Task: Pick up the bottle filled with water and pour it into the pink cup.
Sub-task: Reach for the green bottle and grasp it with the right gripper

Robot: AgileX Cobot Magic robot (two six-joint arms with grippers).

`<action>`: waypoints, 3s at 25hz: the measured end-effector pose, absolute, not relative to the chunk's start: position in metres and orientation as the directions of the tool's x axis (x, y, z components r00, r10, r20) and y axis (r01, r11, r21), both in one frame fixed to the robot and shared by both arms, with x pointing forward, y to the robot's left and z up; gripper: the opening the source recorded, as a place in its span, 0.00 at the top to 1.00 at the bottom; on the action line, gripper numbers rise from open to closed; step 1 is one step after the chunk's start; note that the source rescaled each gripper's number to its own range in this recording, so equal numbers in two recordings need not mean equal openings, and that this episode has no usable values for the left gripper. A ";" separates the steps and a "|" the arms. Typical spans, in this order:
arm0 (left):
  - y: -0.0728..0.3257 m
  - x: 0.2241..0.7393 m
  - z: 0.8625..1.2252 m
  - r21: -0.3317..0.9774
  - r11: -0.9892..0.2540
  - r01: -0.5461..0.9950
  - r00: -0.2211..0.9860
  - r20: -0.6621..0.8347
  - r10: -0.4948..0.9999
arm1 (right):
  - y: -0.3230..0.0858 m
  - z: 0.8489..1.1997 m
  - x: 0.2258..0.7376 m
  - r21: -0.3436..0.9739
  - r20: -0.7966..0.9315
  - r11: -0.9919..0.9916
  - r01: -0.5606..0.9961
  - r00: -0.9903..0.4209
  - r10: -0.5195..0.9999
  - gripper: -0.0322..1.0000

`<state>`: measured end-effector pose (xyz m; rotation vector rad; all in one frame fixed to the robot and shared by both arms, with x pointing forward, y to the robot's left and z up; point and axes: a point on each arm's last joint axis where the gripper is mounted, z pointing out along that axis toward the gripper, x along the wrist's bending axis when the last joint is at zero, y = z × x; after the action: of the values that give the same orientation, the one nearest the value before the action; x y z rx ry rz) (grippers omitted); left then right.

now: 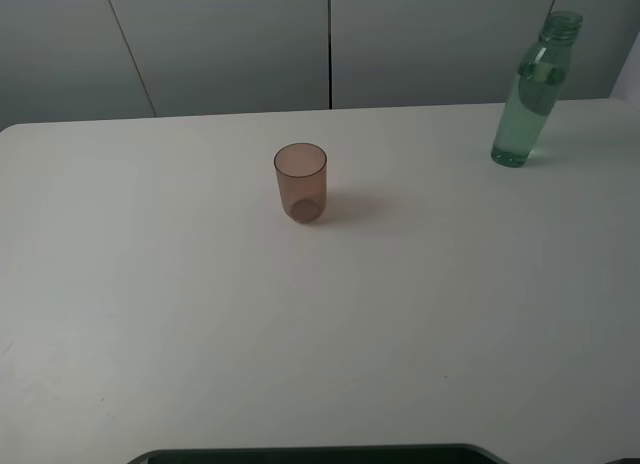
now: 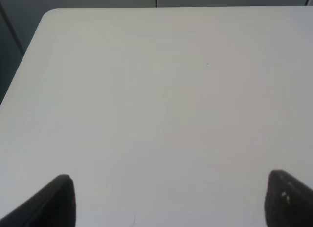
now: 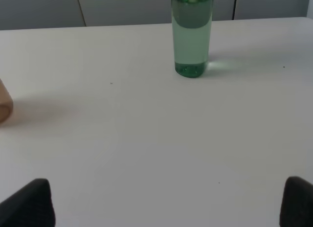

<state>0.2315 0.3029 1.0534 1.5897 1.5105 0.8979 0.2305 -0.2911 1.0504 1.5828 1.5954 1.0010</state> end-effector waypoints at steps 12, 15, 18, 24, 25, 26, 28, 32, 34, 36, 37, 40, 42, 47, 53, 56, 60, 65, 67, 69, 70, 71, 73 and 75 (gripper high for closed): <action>0.303 0.231 1.053 0.883 -0.019 0.470 0.056 -0.008 0.998 | -0.291 1.050 0.231 0.874 0.057 -0.030 0.485 -0.041 0.998 0.00; 0.303 0.231 1.053 0.883 -0.019 0.470 0.056 -0.008 0.998 | -0.291 1.050 0.231 0.874 0.057 -0.030 0.485 -0.041 0.998 0.00; 0.303 0.231 1.053 0.883 -0.019 0.470 0.056 -0.008 0.998 | -0.291 1.056 0.229 0.888 0.062 -0.035 0.459 -0.042 0.997 0.00; 0.303 0.231 1.053 0.883 -0.019 0.470 0.056 -0.008 0.998 | -0.292 1.088 0.241 0.933 0.052 -0.033 0.358 -0.044 0.998 0.00; 0.303 0.231 1.053 0.883 -0.019 0.470 0.056 -0.008 0.998 | -0.292 1.092 0.246 0.938 0.053 -0.034 0.345 -0.045 0.998 0.00; 0.303 0.231 1.053 0.883 -0.019 0.470 0.056 -0.008 0.998 | -0.291 1.096 0.254 0.944 0.059 -0.041 0.327 -0.047 0.997 0.00; 0.303 0.231 1.053 0.883 -0.019 0.470 0.056 -0.008 0.998 | -0.291 1.106 0.270 0.963 0.078 -0.063 0.264 -0.049 0.996 0.00; 0.303 0.231 1.053 0.883 -0.019 0.470 0.056 -0.008 0.998 | -0.294 1.120 0.306 0.981 0.096 -0.089 0.172 -0.033 0.995 0.00; 0.303 0.231 1.053 0.883 -0.019 0.470 0.056 -0.008 0.998 | -0.296 1.124 0.326 0.987 0.095 -0.091 0.134 -0.020 0.995 0.00; 0.303 0.231 1.053 0.883 -0.019 0.470 0.056 -0.008 0.998 | -0.298 1.122 0.344 0.992 0.086 -0.085 0.094 -0.005 0.996 0.00; 0.303 0.231 1.053 0.883 -0.019 0.470 0.056 -0.008 0.998 | -0.299 1.119 0.354 0.993 0.090 -0.090 0.072 0.003 0.996 0.00; 0.303 0.231 1.053 0.883 -0.019 0.470 0.056 -0.008 0.998 | -0.301 1.097 0.376 0.994 0.106 -0.107 0.037 0.026 0.994 0.00; 0.303 0.231 1.053 0.883 -0.019 0.470 0.056 -0.008 0.998 | -0.302 1.080 0.388 0.993 0.115 -0.116 0.033 0.030 0.993 0.00; 0.303 0.231 1.053 0.883 -0.019 0.470 0.056 -0.008 0.998 | -0.301 1.045 0.413 0.989 0.148 -0.148 0.026 0.010 0.989 0.00; 0.303 0.231 1.053 0.883 -0.019 0.470 0.056 -0.008 0.998 | -0.297 1.009 0.444 0.991 0.126 -0.125 0.041 -0.040 0.991 0.00; 0.303 0.231 1.053 0.883 -0.019 0.470 0.056 -0.008 0.998 | -0.296 0.990 0.456 0.990 0.110 -0.105 0.093 -0.045 0.993 0.00; 0.303 0.231 1.053 0.883 -0.019 0.470 0.056 -0.008 0.998 | -0.295 0.969 0.469 0.990 0.092 -0.084 0.116 -0.058 0.994 0.00; 0.303 0.231 1.053 0.883 -0.019 0.470 0.056 -0.008 0.998 | -0.294 0.943 0.483 0.989 0.102 -0.093 0.119 -0.067 0.993 0.00; 0.303 0.231 1.053 0.883 -0.019 0.470 0.056 -0.008 0.998 | -0.294 0.931 0.490 0.986 0.107 -0.097 0.133 -0.070 0.992 0.00; 0.303 0.231 1.053 0.883 -0.019 0.470 0.056 -0.008 0.998 | -0.294 0.923 0.499 0.985 0.109 -0.098 0.143 -0.072 0.991 0.00; 0.303 0.231 1.053 0.883 -0.019 0.470 0.056 -0.008 0.998 | -0.294 0.919 0.505 0.984 0.110 -0.098 0.146 -0.074 0.991 0.00; 0.303 0.231 1.053 0.883 -0.019 0.470 0.056 -0.008 0.998 | -0.294 0.917 0.510 0.985 0.109 -0.098 0.145 -0.076 0.991 0.00; 0.303 0.231 1.053 0.883 -0.019 0.470 0.056 -0.008 0.998 | -0.294 0.912 0.520 0.984 0.110 -0.098 0.150 -0.075 0.991 0.00; 0.303 0.231 1.053 0.883 -0.019 0.470 0.056 -0.008 0.998 | -0.294 0.910 0.531 0.985 0.110 -0.099 0.139 -0.074 0.991 0.00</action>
<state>0.2315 0.3029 1.0534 1.5897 1.5105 0.8979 0.5309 -0.2944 0.9100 1.3482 1.3193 1.2813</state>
